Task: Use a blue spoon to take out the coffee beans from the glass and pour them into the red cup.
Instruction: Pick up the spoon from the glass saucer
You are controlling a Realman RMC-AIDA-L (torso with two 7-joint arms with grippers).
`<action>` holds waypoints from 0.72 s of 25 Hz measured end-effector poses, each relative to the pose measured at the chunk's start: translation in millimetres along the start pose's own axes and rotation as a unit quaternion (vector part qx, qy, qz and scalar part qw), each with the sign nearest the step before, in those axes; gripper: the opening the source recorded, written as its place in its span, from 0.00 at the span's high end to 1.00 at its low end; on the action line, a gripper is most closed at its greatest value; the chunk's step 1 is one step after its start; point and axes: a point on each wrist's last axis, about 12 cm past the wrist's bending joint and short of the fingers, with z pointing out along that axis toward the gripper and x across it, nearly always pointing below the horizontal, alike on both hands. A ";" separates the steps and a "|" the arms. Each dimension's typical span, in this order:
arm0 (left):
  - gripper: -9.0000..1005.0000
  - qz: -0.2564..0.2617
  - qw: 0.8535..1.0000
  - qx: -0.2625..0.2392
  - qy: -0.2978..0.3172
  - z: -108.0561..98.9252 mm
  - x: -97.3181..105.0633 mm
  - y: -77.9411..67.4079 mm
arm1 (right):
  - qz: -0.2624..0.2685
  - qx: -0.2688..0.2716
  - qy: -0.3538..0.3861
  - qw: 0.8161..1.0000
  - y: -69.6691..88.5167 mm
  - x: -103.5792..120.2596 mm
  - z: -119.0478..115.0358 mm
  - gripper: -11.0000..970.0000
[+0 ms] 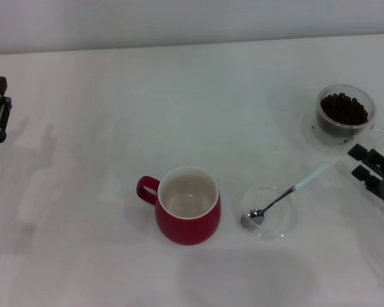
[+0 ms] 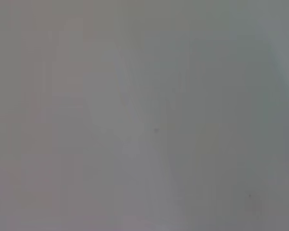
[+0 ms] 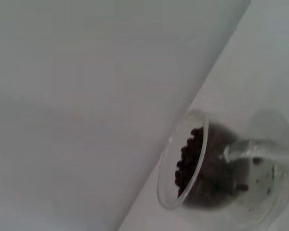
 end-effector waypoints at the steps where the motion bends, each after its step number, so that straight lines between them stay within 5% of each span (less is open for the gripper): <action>1: 0.48 0.002 1.000 0.000 -0.001 1.5 -0.2 1.2 | 0.002 -0.002 0.002 1.000 0.5 2.3 1.8 0.14; 18: 0.48 0.009 1.000 -0.009 -0.009 5.8 -2.4 6.3 | 0.015 -0.020 0.023 0.999 7.0 30.5 19.4 0.14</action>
